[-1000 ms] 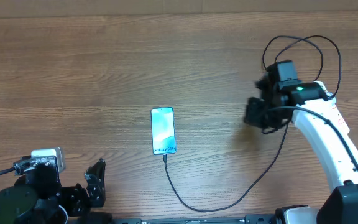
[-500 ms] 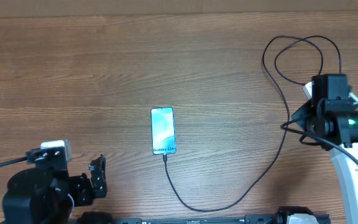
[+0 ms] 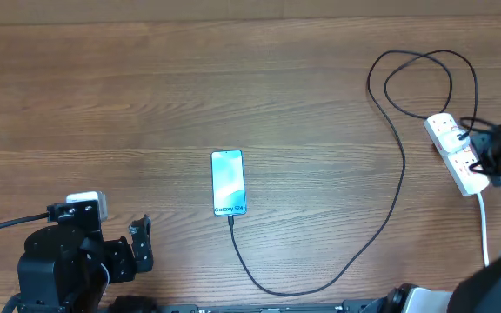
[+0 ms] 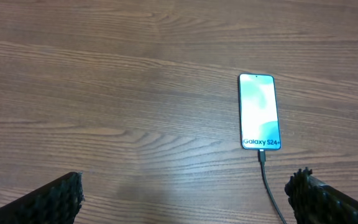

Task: Plug charger to phone and switch on socket

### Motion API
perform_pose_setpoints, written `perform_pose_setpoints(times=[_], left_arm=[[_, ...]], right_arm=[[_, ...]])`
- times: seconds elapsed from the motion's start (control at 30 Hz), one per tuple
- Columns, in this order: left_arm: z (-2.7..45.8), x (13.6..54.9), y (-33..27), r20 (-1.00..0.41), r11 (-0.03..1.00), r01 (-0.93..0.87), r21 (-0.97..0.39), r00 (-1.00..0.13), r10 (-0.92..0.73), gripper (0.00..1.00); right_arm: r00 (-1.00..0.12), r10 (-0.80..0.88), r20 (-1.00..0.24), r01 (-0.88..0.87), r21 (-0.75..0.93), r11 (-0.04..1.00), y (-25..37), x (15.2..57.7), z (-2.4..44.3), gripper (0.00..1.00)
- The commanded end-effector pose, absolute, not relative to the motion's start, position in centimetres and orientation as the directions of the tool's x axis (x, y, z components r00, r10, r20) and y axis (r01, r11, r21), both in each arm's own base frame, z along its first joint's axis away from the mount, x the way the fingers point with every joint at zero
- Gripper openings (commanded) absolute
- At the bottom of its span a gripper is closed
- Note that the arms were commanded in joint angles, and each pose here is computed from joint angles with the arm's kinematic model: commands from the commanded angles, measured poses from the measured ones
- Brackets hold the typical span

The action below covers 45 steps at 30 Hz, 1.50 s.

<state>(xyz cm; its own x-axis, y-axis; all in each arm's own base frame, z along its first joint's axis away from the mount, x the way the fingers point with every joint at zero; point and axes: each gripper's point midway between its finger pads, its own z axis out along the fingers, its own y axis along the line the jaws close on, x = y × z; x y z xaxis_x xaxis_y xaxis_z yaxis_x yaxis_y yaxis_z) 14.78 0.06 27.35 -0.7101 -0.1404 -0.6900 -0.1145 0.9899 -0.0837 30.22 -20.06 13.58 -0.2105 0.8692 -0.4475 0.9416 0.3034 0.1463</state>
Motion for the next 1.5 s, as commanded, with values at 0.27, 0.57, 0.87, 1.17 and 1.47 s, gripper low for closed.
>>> perform_pose_setpoints(times=[0.27, 0.57, 0.87, 1.17, 1.47], left_arm=[[27.5, 15.0, -0.5, -0.695, 0.988, -0.099, -0.119, -0.702, -0.154, 1.0], [27.7, 15.2, -0.6, -0.703, 0.988, -0.097, -0.121, -0.694, -0.155, 1.0], [27.7, 15.2, -0.6, -0.703, 0.988, -0.097, -0.121, -0.694, -0.155, 1.0], [27.7, 15.2, -0.6, -0.703, 0.988, -0.097, -0.122, -0.694, -0.155, 1.0], [27.7, 15.2, -0.6, -0.703, 0.988, -0.097, -0.121, -0.694, -0.155, 1.0]], right_arm=[[-0.338, 0.813, -0.474, 0.864, 0.186, 0.468, -22.1, 35.5, 10.3, 0.04], [-0.384, 0.818, -0.428, 0.874, 0.117, 0.471, -22.5, 35.5, 6.3, 0.04], [-0.391, 0.822, -0.414, 0.876, 0.108, 0.471, -22.6, 35.8, 4.7, 0.04], [-0.378, 0.814, -0.44, 0.872, 0.127, 0.473, -23.0, 36.5, 4.9, 0.04], [-0.394, 0.824, -0.408, 0.873, 0.116, 0.474, -22.7, 36.4, 3.4, 0.04]])
